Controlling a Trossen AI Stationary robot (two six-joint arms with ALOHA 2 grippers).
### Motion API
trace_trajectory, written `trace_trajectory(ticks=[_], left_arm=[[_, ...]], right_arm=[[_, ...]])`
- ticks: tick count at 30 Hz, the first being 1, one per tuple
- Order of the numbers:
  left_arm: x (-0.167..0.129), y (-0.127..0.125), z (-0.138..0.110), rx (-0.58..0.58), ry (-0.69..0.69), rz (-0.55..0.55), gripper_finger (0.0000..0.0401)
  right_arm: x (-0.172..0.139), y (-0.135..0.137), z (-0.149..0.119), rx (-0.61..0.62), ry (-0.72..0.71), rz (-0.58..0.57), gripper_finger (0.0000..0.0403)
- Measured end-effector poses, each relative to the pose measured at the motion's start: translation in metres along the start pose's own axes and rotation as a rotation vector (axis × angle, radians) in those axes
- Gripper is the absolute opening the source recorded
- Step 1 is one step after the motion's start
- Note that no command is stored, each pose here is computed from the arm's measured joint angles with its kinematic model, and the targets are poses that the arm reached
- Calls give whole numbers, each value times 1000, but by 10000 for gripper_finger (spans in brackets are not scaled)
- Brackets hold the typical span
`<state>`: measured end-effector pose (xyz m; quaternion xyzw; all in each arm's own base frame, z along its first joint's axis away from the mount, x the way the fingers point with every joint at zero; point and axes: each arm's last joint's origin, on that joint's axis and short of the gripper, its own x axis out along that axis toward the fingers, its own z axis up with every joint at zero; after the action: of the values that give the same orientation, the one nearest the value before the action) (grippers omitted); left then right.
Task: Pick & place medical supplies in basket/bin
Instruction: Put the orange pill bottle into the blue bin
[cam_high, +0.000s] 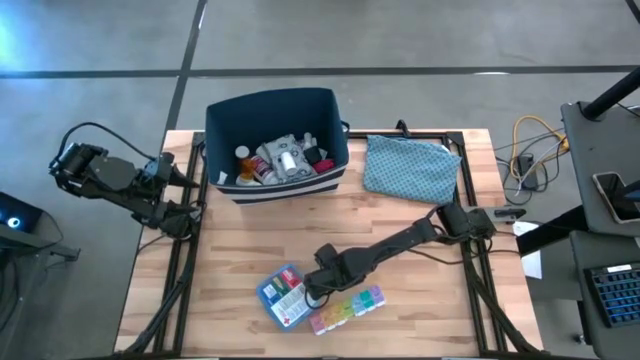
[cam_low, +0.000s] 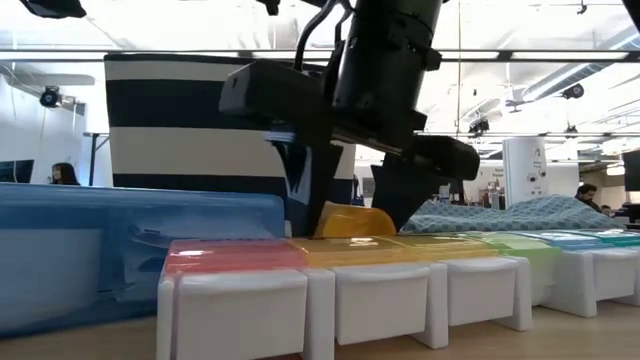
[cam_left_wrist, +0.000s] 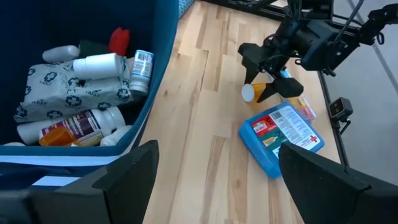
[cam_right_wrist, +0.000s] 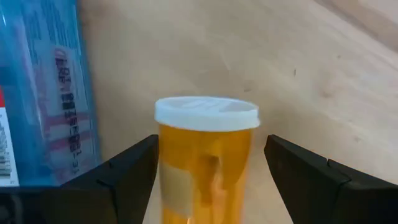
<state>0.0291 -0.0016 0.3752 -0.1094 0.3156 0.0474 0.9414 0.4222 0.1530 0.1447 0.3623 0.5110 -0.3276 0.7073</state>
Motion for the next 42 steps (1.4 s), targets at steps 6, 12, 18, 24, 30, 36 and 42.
trace_trajectory(ticks=[6, 12, 18, 24, 30, 36, 42], left_arm=[[0, 0, 0, 9, 0, 1, 308], [0, 0, 0, 9, -1, 2, 308], [0, 1, 0, 8, -9, 18, 308], [0, 1, 0, 9, -15, 29, 308], [0, 1, 0, 8, -15, 28, 308], [0, 1, 1, 3, -18, 25, 308], [-1, -2, 7, -26, -76, -6, 308]], right_arm=[[0, 0, -1, -14, 39, 11, 256], [0, 0, -1, -15, 48, 11, 241], [-1, 1, -1, 15, 49, 10, 189], [-25, 21, 9, -30, -10, 106, 124], [-87, 50, 46, -82, -226, 266, 128], [-175, 52, 119, -154, -591, 369, 137], [-198, -9, 220, -95, -741, 363, 142]])
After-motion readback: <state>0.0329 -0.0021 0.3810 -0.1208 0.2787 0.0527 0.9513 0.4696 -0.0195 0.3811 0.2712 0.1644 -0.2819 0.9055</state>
